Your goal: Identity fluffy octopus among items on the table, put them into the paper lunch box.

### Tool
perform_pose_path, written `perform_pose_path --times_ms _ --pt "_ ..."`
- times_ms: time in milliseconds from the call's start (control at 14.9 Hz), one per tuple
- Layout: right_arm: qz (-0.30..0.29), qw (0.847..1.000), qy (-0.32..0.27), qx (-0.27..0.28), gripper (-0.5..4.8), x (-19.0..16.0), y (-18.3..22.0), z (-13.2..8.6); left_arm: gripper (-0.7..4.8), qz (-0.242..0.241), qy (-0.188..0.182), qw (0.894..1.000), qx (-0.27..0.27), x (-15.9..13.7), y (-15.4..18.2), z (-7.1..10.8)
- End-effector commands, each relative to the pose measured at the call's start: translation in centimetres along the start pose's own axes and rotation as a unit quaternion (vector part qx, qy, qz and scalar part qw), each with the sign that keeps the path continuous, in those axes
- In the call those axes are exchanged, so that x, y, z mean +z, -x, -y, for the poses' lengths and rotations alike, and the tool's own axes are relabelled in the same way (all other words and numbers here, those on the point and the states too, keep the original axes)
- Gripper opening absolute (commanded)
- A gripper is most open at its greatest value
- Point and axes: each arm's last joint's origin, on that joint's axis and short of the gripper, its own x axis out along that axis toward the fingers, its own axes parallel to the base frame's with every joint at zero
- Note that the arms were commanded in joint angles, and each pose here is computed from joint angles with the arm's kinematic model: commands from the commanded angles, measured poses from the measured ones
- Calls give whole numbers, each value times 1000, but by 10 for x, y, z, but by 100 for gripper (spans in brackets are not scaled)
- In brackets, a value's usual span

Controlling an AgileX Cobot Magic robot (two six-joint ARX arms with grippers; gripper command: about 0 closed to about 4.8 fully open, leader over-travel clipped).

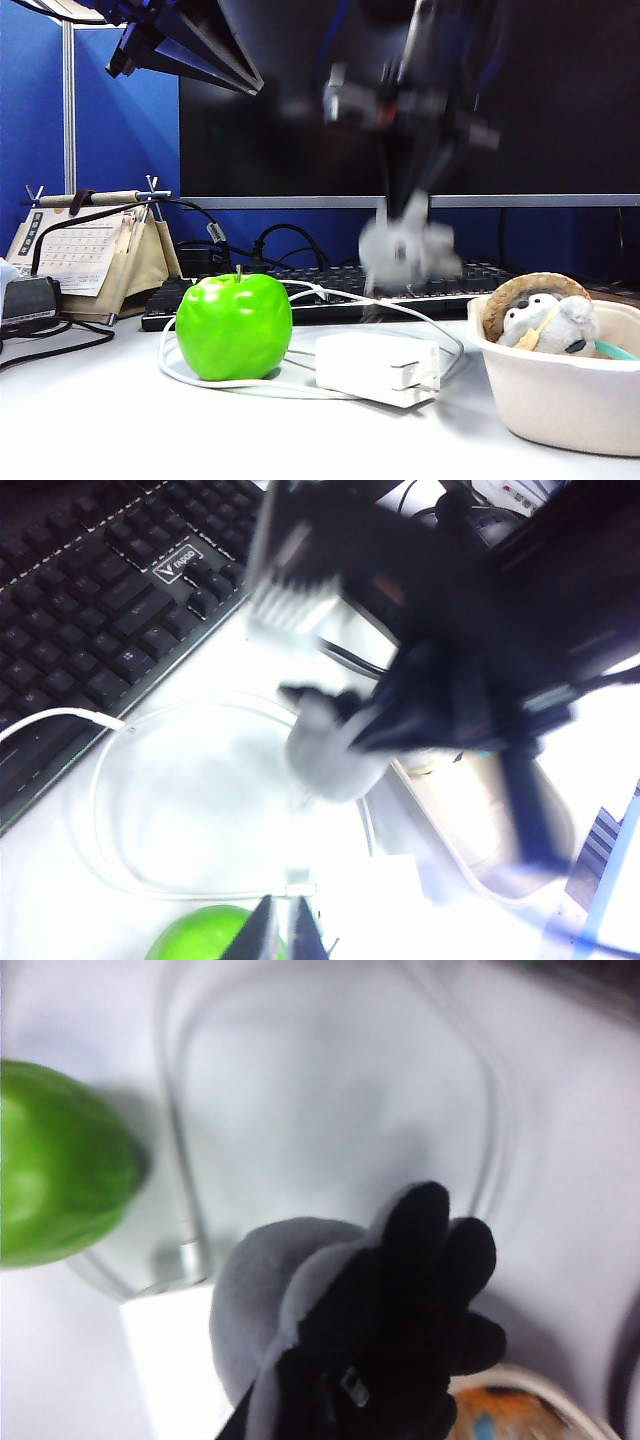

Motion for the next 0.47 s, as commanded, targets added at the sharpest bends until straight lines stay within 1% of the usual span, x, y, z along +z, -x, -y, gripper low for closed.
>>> perform_pose_path --times_ms 67,201,470 --pt "43 999 7 -6 -1 -4 34 -3 29 6 -1 1000 -3 2 2 1" --pt "56 998 8 -6 -1 -15 56 -5 29 6 -1 1000 -3 2 2 1" --pt "46 999 7 -6 -1 -40 89 -7 29 1 1 1000 -3 1 2 1"
